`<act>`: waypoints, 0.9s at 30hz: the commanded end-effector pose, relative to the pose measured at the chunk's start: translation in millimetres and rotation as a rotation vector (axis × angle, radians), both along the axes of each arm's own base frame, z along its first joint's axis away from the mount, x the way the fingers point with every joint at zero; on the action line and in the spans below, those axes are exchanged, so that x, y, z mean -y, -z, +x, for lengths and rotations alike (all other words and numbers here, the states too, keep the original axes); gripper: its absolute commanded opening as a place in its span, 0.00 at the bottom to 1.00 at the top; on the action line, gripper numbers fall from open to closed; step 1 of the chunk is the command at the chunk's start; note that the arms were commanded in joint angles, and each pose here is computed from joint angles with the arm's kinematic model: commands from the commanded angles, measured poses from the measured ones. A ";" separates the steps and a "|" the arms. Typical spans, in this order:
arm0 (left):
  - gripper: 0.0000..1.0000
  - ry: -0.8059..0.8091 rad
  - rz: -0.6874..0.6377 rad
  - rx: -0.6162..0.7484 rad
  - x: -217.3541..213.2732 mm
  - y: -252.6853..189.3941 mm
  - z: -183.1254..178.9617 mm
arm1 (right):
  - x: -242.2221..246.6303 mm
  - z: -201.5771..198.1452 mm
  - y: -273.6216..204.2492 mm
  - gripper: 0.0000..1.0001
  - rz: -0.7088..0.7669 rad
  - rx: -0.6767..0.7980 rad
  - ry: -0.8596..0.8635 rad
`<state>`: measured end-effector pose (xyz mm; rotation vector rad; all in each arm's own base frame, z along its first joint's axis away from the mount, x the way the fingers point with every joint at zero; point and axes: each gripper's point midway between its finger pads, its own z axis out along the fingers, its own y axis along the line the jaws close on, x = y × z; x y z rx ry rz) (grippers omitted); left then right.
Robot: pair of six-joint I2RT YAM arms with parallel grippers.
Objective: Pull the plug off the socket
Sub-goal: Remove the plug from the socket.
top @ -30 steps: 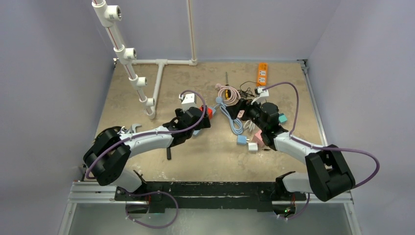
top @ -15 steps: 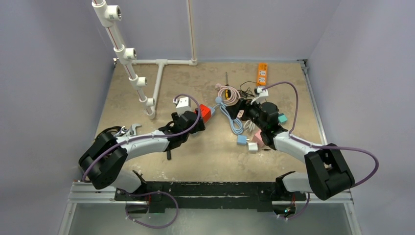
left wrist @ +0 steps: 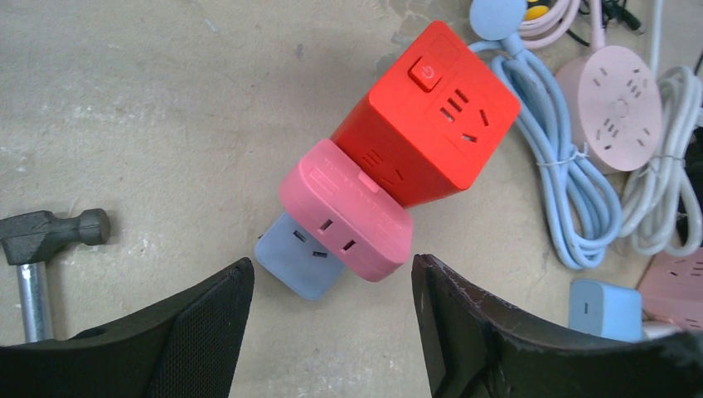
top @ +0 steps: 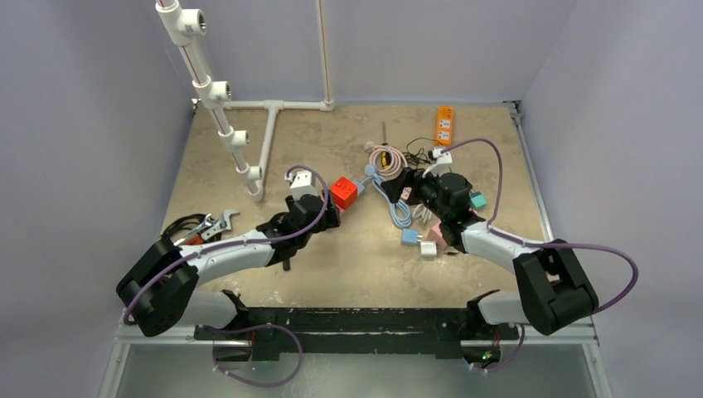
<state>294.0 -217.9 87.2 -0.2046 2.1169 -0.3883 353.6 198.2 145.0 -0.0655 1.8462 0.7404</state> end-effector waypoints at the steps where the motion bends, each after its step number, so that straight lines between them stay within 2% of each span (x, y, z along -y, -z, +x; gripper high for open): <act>1: 0.69 0.031 -0.158 0.084 20.4 -38.5 9.5 | -6.9 9.1 -24.5 0.92 0.015 0.067 -0.015; 15: 0.66 -0.064 -0.260 0.025 21.1 -26.3 19.9 | -8.7 8.6 -24.9 0.92 0.013 0.067 -0.021; 22: 0.56 -0.141 -0.273 -0.002 10.6 -11.5 24.7 | -8.7 8.8 -24.0 0.92 0.012 0.064 -0.020; 27: 0.52 -0.131 -0.288 -0.036 13.5 2.9 30.7 | -9.7 8.6 -22.8 0.92 0.011 0.060 -0.023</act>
